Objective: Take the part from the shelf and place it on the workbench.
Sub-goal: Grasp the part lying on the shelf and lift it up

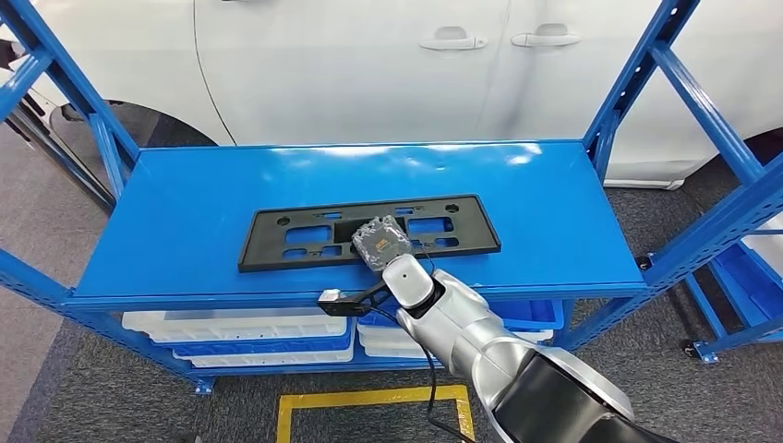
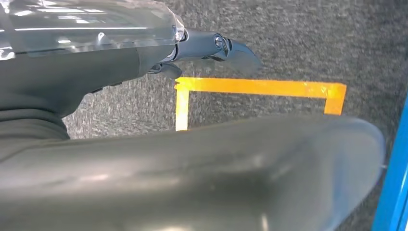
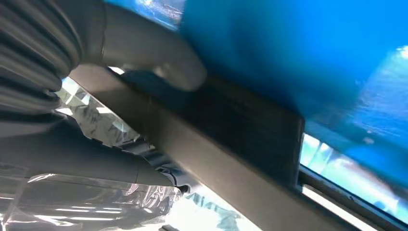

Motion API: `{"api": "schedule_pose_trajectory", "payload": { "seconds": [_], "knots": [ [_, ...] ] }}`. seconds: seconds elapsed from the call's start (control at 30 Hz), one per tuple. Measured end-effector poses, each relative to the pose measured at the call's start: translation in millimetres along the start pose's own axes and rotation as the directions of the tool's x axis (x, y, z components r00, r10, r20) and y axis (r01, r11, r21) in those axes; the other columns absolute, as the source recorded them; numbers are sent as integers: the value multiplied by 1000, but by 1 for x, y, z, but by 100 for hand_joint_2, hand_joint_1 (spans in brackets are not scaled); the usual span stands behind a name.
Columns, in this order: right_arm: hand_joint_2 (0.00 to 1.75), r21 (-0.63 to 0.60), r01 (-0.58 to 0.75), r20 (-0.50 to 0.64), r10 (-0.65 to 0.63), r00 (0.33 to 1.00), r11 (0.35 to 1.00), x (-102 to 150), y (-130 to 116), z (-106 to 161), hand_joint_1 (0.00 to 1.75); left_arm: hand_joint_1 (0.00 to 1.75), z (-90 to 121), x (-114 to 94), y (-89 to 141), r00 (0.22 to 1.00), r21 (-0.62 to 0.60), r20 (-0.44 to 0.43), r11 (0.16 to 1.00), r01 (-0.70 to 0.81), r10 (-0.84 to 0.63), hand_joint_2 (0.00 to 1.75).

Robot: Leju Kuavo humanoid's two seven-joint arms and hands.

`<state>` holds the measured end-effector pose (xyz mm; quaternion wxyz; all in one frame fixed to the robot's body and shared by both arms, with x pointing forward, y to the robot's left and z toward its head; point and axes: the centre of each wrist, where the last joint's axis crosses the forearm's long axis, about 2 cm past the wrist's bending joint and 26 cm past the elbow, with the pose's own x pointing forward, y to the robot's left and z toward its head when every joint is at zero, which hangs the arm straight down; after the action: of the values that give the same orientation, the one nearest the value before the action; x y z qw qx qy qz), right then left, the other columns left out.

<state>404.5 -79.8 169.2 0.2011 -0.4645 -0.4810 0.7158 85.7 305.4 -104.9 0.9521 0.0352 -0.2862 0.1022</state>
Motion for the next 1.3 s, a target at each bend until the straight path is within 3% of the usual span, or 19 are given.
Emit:
{"api": "schedule_pose_trajectory", "payload": {
  "seconds": [0.57, 0.77, 0.97, 1.3],
  "knots": [
    [175, -33, 13, -2, -13, 1000, 999, 0, 0, 0, 175, 0, 1, -2, -3, 997, -6, 69, 1000, 15, -14, 0],
    [175, -105, 77, -4, -78, 997, 992, -4, -3, -1, 175, 0, 0, 0, -4, 996, -12, 86, 1000, 25, -24, 0],
    [175, -325, 306, 55, -305, 951, 895, -15, -19, -4, 175, 0, 0, -1, -4, 997, -5, 79, 1000, -3, 3, 0],
    [175, -388, 367, 51, -378, 924, 845, -23, -31, -7, 175, 0, 2, -3, -4, 997, 0, 72, 1000, -19, 19, 0]
  ]
}}
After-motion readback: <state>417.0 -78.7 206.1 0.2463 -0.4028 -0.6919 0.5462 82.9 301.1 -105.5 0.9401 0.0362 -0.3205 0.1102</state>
